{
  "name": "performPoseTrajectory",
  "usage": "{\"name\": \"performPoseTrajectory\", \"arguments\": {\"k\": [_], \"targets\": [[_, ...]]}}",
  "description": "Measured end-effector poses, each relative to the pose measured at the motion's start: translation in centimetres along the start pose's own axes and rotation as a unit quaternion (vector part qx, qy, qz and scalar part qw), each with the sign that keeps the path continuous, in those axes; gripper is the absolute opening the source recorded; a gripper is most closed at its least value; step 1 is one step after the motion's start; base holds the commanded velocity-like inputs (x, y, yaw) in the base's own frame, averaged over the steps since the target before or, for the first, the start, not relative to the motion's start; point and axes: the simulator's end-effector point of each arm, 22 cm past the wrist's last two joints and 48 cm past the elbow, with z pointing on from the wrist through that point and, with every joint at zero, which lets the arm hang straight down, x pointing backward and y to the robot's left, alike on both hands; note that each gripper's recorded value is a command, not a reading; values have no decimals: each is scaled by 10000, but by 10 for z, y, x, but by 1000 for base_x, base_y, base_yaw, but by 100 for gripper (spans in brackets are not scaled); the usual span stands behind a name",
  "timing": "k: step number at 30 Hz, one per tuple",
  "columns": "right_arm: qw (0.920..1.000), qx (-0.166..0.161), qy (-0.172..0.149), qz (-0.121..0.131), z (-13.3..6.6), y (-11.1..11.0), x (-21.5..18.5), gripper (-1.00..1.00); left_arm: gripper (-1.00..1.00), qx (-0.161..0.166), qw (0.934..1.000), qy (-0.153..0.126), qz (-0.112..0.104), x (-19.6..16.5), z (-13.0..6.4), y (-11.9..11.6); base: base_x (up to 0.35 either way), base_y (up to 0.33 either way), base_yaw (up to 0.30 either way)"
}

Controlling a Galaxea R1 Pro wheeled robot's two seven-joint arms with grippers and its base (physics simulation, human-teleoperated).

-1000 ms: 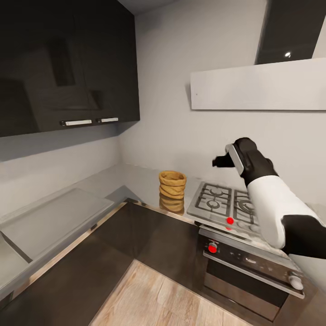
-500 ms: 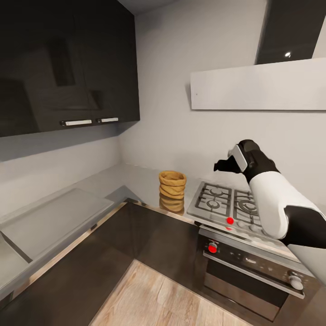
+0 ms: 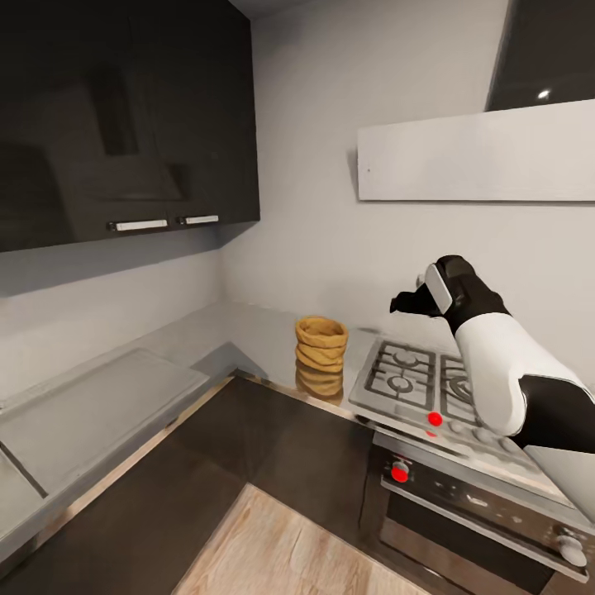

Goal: In the kitchen, take the popcorn bag from the countertop, put it into the microwave, and heat it until the popcorn is cooked so the cooked popcorn ends up inside the bag.

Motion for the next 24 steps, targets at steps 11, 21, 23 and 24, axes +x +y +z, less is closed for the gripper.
{"name": "performPoseTrajectory", "arguments": {"k": [11, 21, 23, 24], "targets": [[10000, 7, 35, -2, 4, 0, 2, 100, 100, -2, 10000, 16, 0, 1, 0, 0, 45, 0, 267], [9993, 236, 279, -46, 15, -9, 20, 100, 100, -4, 10000, 45, 0, 3, 0, 0, 0, 0, 271], [9985, 463, 288, -52, 16, -19, 20, 100, 100, -5, 10000, 50, 0, 3, 0, 0, 0, 0, 270], [9977, 612, 292, -54, 15, -26, 21, 100, 100, -5, 10000, 51, -1, 3, 0, 0, 0, 0, 252]]}}
